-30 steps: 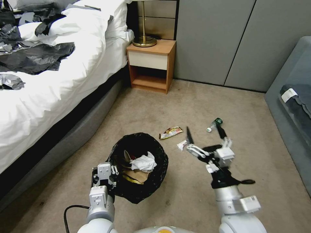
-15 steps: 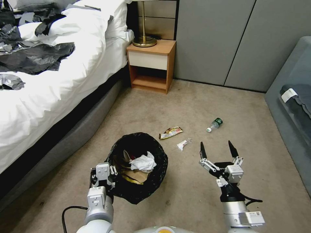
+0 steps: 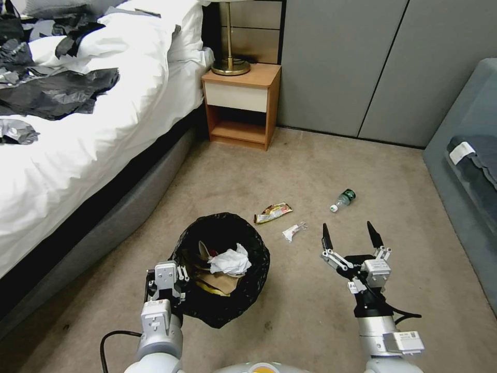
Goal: Pick up the trash bin, then pick up the garbage from the floor and place it into the trash bin.
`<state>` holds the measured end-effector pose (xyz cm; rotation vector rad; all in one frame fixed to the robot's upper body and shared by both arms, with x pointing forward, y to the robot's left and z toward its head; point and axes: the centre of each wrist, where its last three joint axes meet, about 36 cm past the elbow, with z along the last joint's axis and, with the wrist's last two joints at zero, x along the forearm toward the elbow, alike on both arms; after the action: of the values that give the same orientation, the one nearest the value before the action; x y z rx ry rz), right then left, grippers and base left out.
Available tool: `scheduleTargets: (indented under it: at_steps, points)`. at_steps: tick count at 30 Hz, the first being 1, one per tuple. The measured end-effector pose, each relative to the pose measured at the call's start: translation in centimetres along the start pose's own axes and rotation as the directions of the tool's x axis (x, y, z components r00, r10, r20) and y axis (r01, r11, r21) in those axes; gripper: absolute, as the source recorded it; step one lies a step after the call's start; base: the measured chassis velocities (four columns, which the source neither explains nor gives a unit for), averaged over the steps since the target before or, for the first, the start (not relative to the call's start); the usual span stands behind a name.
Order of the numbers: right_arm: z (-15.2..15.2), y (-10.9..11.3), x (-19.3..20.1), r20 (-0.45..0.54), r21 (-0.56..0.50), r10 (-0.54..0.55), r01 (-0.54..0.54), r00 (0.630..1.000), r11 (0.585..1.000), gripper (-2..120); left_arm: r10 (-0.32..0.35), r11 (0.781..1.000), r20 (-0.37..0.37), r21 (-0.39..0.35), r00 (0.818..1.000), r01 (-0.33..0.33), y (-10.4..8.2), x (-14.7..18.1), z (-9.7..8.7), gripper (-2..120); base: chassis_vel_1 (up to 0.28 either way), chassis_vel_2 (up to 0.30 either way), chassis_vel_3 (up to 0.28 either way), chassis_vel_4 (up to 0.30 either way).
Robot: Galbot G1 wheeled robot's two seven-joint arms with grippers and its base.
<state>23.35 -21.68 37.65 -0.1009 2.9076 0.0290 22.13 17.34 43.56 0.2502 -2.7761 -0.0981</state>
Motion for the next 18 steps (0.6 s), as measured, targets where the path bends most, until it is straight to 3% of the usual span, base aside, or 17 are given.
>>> scheduleTargets:
  at_steps: [18]
  points:
    - [-0.41, -0.27, -0.66, 0.002, 0.004, -0.002, 0.002, 1.000, 1.000, 100, 0.004, 1.000, 0.009, 0.002, 1.000, -0.004, 0.01, 0.15, -0.32, 3, -0.119, 0.128, 0.126, -0.121]
